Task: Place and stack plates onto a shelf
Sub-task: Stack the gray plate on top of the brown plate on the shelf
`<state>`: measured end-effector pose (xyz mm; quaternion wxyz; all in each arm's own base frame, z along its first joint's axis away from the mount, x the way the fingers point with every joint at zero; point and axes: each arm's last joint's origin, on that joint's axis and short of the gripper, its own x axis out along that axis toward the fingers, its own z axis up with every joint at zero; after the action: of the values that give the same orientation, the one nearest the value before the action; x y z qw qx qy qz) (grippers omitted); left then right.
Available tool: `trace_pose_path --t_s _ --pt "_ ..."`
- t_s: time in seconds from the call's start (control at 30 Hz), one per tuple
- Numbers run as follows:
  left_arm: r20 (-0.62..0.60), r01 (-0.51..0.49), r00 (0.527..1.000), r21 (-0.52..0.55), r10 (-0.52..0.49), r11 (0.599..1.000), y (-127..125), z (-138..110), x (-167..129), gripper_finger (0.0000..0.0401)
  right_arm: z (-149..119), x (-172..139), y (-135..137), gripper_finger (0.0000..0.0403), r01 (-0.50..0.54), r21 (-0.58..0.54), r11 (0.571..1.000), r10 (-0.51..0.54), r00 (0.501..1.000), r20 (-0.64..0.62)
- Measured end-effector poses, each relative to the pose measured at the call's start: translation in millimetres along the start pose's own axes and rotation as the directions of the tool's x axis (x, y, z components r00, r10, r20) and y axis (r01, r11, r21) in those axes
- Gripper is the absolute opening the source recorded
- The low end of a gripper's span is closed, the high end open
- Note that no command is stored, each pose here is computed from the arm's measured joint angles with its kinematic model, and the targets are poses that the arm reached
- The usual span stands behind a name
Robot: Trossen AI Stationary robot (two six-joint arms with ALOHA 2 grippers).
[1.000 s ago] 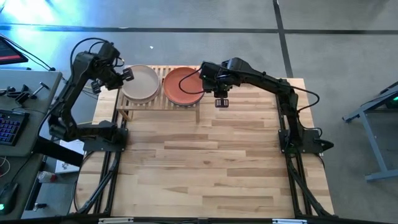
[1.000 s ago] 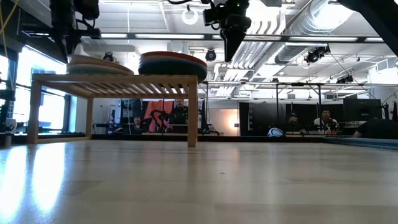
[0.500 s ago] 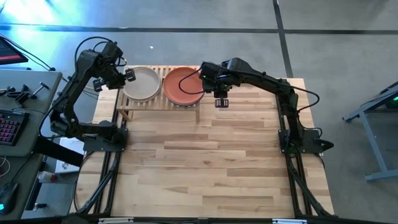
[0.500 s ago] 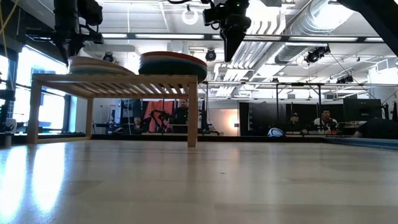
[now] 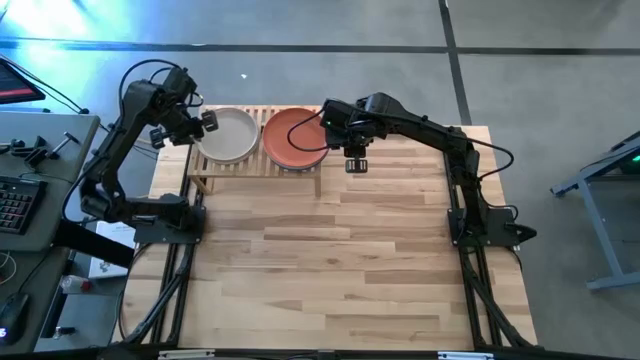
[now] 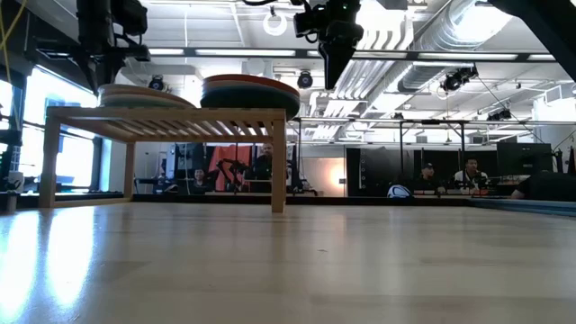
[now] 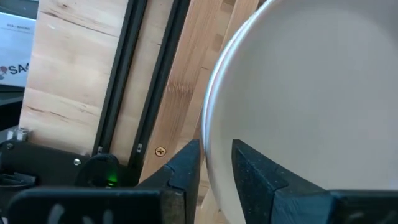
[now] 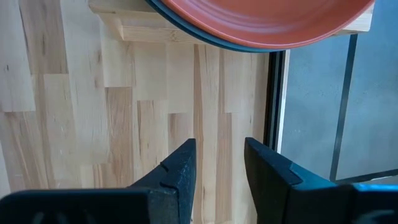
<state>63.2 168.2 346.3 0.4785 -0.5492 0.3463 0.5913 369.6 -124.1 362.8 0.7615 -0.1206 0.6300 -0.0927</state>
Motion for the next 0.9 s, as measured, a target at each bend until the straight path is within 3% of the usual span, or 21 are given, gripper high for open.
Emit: trace_pose_path --t_s 0.4,0.9 --pt "0.172 0.113 0.979 -0.037 -0.105 0.993 14 -15 -25 0.0083 0 0 0 0.0114 0.0 0.0 1.0 0.0 1.0 0.0" --pt "0.125 0.07 0.99 -0.05 -0.064 0.996 5 -5 -14 0.0083 0 0 0 0.0114 0.0 0.001 1.0 0.0 1.0 0.0"
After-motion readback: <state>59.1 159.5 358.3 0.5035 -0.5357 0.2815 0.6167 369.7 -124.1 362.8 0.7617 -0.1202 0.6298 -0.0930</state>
